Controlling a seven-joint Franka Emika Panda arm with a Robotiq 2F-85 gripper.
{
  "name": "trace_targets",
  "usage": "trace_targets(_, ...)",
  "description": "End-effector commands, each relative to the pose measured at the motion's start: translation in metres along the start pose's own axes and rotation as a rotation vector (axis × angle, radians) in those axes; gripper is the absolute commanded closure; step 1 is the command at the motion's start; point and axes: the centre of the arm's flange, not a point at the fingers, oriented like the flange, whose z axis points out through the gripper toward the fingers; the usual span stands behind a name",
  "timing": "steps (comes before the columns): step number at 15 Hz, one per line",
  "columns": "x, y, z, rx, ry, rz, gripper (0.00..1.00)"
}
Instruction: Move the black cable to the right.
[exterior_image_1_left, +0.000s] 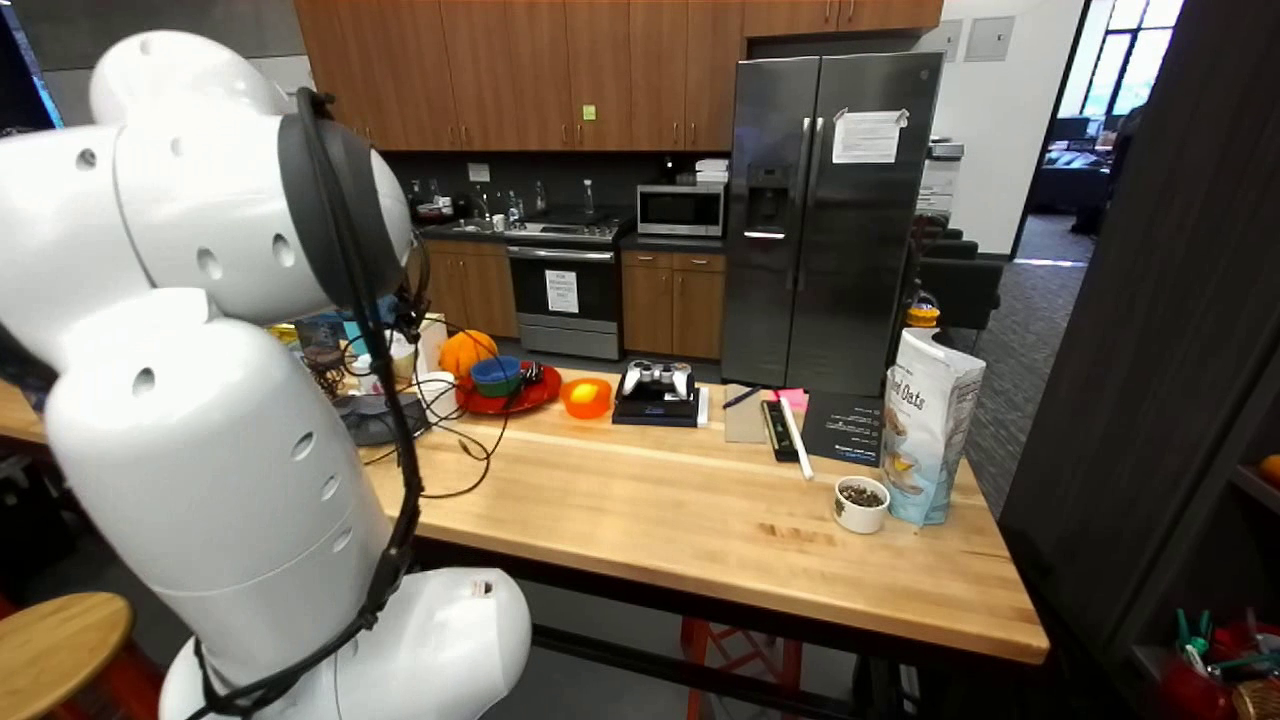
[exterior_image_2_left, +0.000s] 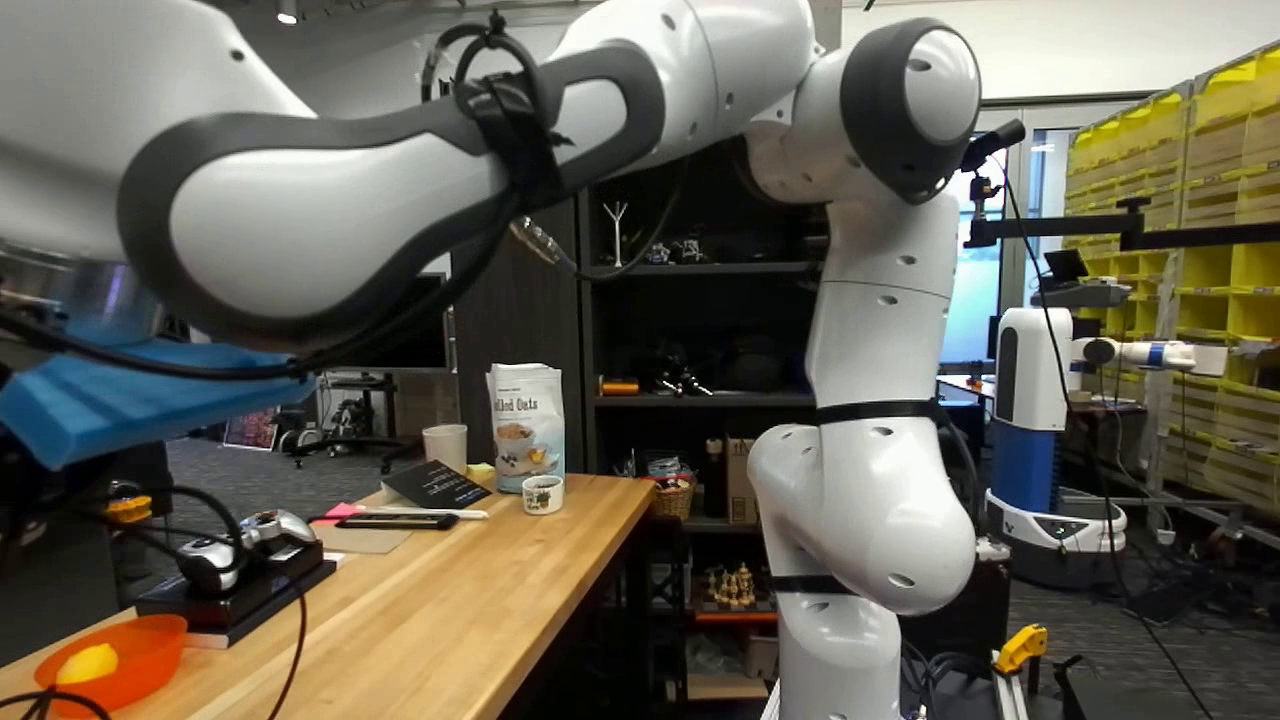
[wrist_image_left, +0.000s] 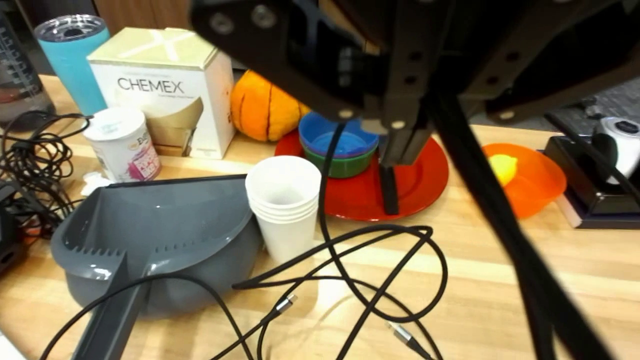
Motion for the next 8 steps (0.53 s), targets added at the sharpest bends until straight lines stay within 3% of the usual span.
trace_targets(1, -0.010, 0.034, -0.027, -0.044, -0.019, 0.055, 1.00)
trace_targets(8, -0.008, 0.115, -0.013, -0.079, -0.103, 0.148, 1.00)
